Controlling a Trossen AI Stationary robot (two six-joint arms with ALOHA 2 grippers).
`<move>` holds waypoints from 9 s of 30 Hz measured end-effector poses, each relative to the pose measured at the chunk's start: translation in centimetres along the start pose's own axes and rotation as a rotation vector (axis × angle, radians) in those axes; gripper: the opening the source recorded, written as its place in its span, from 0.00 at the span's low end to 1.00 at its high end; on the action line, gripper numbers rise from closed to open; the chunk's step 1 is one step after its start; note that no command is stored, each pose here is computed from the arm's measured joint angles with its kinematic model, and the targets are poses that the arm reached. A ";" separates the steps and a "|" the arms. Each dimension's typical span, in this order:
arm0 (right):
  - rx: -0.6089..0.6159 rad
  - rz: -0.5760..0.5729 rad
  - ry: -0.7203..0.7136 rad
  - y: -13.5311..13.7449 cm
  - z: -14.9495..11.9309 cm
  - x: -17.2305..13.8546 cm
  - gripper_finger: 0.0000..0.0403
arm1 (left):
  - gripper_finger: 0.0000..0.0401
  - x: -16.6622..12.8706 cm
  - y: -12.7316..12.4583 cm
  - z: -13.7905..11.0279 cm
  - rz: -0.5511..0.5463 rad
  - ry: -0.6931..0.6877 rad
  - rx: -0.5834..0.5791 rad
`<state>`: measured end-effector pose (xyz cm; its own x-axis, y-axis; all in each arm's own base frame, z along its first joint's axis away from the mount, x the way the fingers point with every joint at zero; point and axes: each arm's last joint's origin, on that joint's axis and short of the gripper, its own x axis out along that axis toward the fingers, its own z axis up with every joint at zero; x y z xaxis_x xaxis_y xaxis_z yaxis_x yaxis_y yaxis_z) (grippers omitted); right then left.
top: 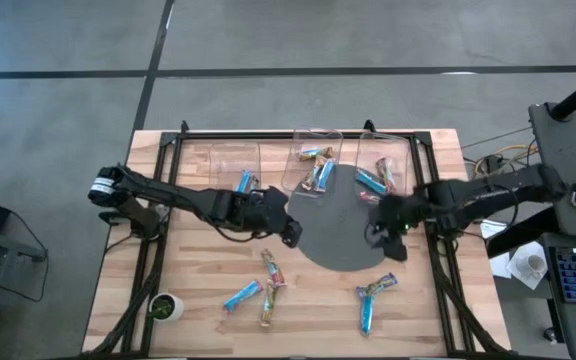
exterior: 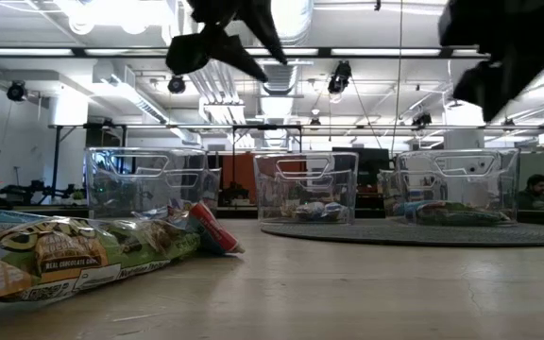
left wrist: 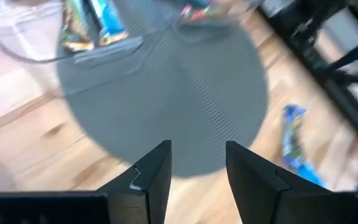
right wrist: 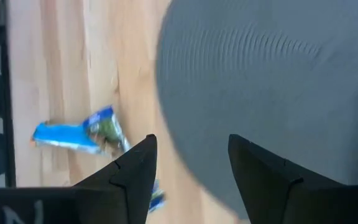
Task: Pick and place Granola Bars by type
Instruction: Put the blue granola bar into the left transparent bin, then put the yellow granola bar into the middle transparent bin
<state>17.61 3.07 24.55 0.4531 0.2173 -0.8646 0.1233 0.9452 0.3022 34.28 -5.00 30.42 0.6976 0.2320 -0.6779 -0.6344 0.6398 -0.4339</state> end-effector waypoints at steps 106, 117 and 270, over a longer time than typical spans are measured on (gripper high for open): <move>0.089 -0.062 -0.167 1.2 3.7 5.0 0.11 | 0.33 0.5 4.4 -1.9 -0.193 -0.287 0.797; 0.141 0.078 -0.190 -2.6 5.6 4.2 0.11 | 0.33 0.1 3.6 -1.6 -0.260 -0.372 0.936; 0.255 -0.100 0.020 -3.7 3.5 1.5 0.66 | 0.34 -0.7 12.6 -0.7 0.430 -0.041 0.156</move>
<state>20.90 -0.95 23.55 0.4103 0.1328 -0.9022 0.3866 0.8707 0.3039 25.57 2.40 25.00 0.3966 0.5269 -0.7518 -0.8136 0.5810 -0.0220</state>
